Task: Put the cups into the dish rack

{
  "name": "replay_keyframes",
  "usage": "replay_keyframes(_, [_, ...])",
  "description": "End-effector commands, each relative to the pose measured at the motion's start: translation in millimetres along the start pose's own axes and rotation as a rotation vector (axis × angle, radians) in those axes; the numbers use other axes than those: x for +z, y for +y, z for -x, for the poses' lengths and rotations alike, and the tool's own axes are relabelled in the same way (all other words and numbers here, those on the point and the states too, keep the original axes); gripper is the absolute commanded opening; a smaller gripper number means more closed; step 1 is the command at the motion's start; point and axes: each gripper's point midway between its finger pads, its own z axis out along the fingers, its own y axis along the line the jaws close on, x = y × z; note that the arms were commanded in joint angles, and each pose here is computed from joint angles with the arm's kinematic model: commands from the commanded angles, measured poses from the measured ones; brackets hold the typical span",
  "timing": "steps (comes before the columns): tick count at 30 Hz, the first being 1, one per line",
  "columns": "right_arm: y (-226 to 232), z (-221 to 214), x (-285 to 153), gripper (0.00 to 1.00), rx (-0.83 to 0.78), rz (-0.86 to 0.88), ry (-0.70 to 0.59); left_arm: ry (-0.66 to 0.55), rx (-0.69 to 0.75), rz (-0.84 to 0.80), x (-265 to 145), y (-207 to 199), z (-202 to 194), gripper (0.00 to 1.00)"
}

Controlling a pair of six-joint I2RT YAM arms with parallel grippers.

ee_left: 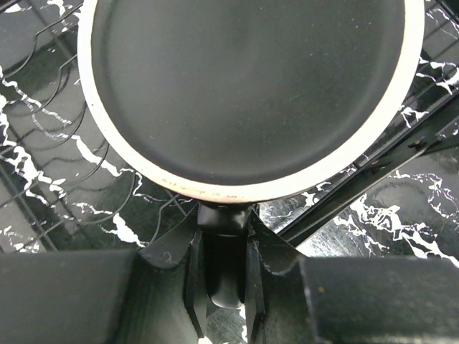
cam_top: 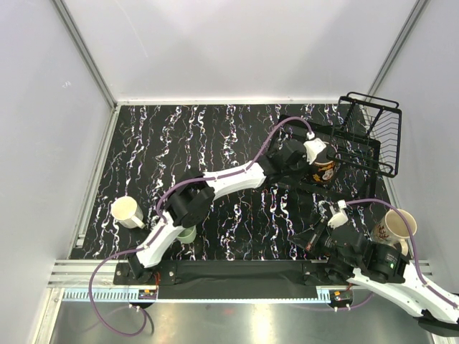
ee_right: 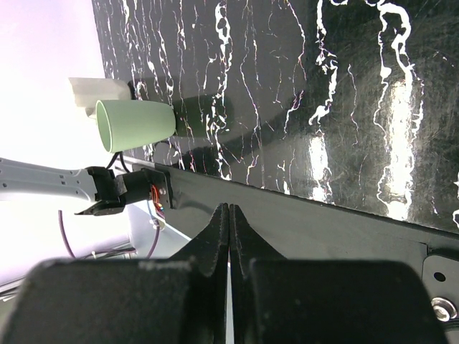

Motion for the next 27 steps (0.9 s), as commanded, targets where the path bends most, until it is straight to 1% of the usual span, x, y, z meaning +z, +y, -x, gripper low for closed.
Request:
replay_keyframes(1, [11, 7, -2, 0.0, 0.007, 0.04, -0.03, -0.251, 0.061, -0.124, -17, -39, 84, 0.0])
replay_keyframes(3, [11, 8, -2, 0.0, 0.002, 0.034, -0.036, -0.241, 0.067, -0.151, -15, -46, 81, 0.0])
replay_keyframes(5, [12, 9, -3, 0.0, -0.003, 0.033, -0.039, -0.23, 0.066, -0.131, -13, -48, 78, 0.0])
replay_keyframes(8, [16, 12, -4, 0.0, -0.003, 0.042, -0.051, -0.22, 0.063, -0.121, -10, -49, 73, 0.04])
replay_keyframes(9, [17, 13, -4, 0.0, -0.004, 0.048, -0.054, -0.218, 0.06, -0.12, -10, -49, 73, 0.07])
replay_keyframes(11, [18, 14, -4, 0.0, -0.005, 0.05, -0.059, -0.217, 0.054, -0.131, -9, -52, 72, 0.11])
replay_keyframes(12, [17, 13, -3, 0.0, -0.006, 0.047, -0.058, -0.216, 0.054, -0.131, -9, -52, 72, 0.19])
replay_keyframes(14, [18, 13, -3, 0.0, -0.005, 0.049, -0.057, -0.227, 0.052, -0.116, -8, -50, 77, 0.31])
replay_keyframes(15, [18, 13, -3, 0.0, -0.006, 0.047, -0.055, -0.21, 0.05, -0.111, -8, -49, 74, 0.34])
replay_keyframes(19, [20, 12, -3, 0.0, -0.005, 0.051, -0.051, -0.212, 0.049, -0.068, -12, -39, 76, 0.5])
replay_keyframes(22, [19, 11, -2, 0.0, -0.007, 0.045, -0.045, -0.222, 0.037, -0.055, -18, -32, 78, 0.55])
replay_keyframes(23, [20, 12, -2, 0.0, -0.01, 0.045, -0.047, -0.227, 0.029, -0.048, -18, -27, 76, 0.59])
replay_keyframes(27, [22, 12, -1, 0.0, -0.012, 0.039, -0.046, -0.254, 0.032, -0.048, -34, -22, 84, 0.65])
